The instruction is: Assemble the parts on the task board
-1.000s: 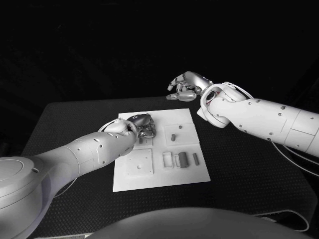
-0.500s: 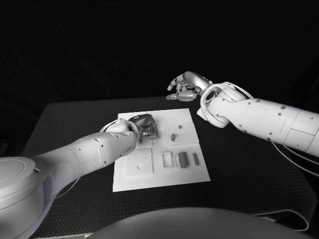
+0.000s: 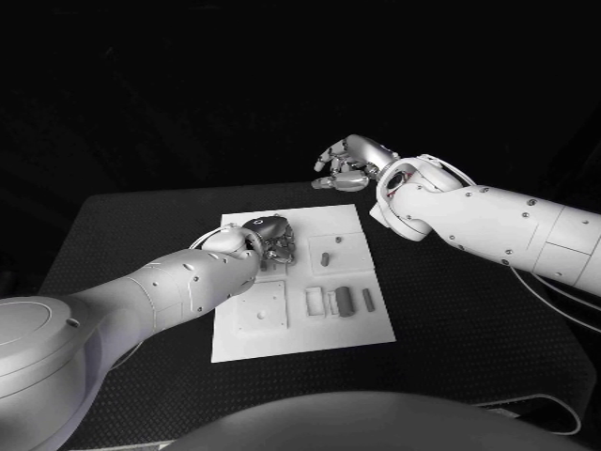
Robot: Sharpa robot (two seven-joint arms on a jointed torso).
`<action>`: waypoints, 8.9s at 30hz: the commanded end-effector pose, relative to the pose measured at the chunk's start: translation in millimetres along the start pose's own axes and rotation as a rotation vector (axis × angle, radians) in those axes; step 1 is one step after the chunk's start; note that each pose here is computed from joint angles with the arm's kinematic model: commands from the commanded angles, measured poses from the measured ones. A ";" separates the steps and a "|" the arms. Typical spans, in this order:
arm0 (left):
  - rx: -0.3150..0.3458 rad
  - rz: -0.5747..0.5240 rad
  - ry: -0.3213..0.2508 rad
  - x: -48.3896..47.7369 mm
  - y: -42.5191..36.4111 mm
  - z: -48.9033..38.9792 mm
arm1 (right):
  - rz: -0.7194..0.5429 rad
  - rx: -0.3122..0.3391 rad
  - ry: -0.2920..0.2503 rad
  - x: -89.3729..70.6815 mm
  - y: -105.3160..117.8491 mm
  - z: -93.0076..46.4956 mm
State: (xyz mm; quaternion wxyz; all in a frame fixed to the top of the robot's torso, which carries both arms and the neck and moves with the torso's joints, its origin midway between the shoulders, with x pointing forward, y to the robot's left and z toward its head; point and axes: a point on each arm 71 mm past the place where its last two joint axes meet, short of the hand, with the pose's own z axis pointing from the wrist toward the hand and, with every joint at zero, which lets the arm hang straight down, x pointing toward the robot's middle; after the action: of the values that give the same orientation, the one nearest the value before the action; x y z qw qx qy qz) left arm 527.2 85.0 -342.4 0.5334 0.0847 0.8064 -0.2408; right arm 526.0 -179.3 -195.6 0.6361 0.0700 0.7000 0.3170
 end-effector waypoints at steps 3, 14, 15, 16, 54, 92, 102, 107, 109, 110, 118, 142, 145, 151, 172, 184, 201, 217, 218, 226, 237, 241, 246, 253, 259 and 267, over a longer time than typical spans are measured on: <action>-0.029 0.060 0.008 2.6 1.2 -0.1 | -0.002 -0.008 0.010 0.6 0.8 0.3; -0.002 0.057 0.032 4.6 -2.8 0.7 | -0.002 -0.008 0.010 0.8 1.0 0.6; 0.000 0.052 0.036 5.0 -3.4 0.8 | -0.002 -0.008 0.011 0.9 1.0 0.7; 0.000 0.039 0.046 5.8 -3.7 0.8 | -0.002 -0.008 0.011 0.9 1.0 0.7; -0.005 -0.253 -0.042 -11.1 -3.2 0.2 | -0.004 -0.003 0.009 0.2 -0.9 0.5; 0.001 -0.050 -0.061 -34.2 0.8 3.6 | 0.000 0.004 0.015 -0.1 -3.0 0.3; -0.057 0.056 0.039 -26.3 -6.9 9.0 | 0.001 0.003 0.018 1.5 -1.4 1.9; -0.076 0.075 0.073 -25.4 -9.5 10.5 | 0.002 0.001 0.019 2.1 -0.4 2.2; -0.082 0.078 0.083 -25.6 -10.4 11.0 | 0.002 0.001 0.019 2.1 -0.4 2.2; -0.085 0.078 0.086 -25.6 -10.4 11.1 | 0.002 0.000 0.019 2.3 -0.1 2.3; -0.115 0.114 0.104 -25.4 -12.2 12.4 | 0.002 -0.001 0.019 2.2 0.0 2.1; -0.143 0.103 0.093 -30.0 -15.4 17.7 | 0.006 -0.013 0.018 2.2 6.1 2.6; -0.142 0.105 0.090 -32.7 -15.4 17.8 | 0.004 -0.012 0.018 1.2 5.5 2.2; -0.138 0.105 0.088 -33.2 -16.7 18.2 | 0.004 -0.015 0.015 -0.5 7.1 2.9; -0.138 0.103 0.066 -34.3 -21.6 20.6 | 0.000 -0.036 0.004 -6.8 16.3 5.0; -0.143 0.109 0.083 -32.8 -21.3 21.4 | 0.000 -0.042 0.001 -7.7 19.1 5.8; -0.138 0.131 0.108 -25.5 -18.7 20.6 | -0.001 -0.057 -0.001 -10.1 24.5 5.3; -0.108 0.102 0.089 -21.5 -22.7 21.2 | 0.000 -0.059 0.000 -9.4 25.7 5.7; -0.108 0.098 0.088 -21.4 -22.9 21.2 | 0.000 -0.059 0.000 -9.5 25.6 5.7; -0.092 0.079 0.075 -21.8 -26.6 21.9 | 0.000 -0.058 -0.001 -9.5 25.7 5.9; -0.102 0.085 0.098 -20.1 -26.3 21.8 | 0.000 -0.060 0.000 -9.2 26.4 6.1; -0.106 0.095 0.116 -18.4 -26.4 21.7 | 0.000 -0.060 0.000 -9.0 26.5 6.3; -0.114 0.116 0.134 -16.7 -26.0 21.3 | 0.000 -0.060 0.000 -9.1 26.2 6.3; -0.113 0.121 0.138 -16.2 -25.8 21.1 | 0.000 -0.059 0.000 -9.2 25.9 6.3; -0.098 0.099 0.131 -16.2 -27.5 21.1 | -0.001 -0.058 0.001 -9.2 25.8 6.2; -0.074 0.025 0.082 -20.4 -23.4 19.8 | -0.002 -0.053 -0.001 -10.4 23.7 6.0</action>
State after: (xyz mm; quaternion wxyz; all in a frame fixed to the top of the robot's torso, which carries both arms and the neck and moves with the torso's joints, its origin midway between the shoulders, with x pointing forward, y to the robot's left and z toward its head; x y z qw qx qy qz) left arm 544.1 58.2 -322.4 0.5070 0.1012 0.8378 -0.1756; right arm 526.2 -163.6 -174.5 0.6378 0.0569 0.6908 0.3357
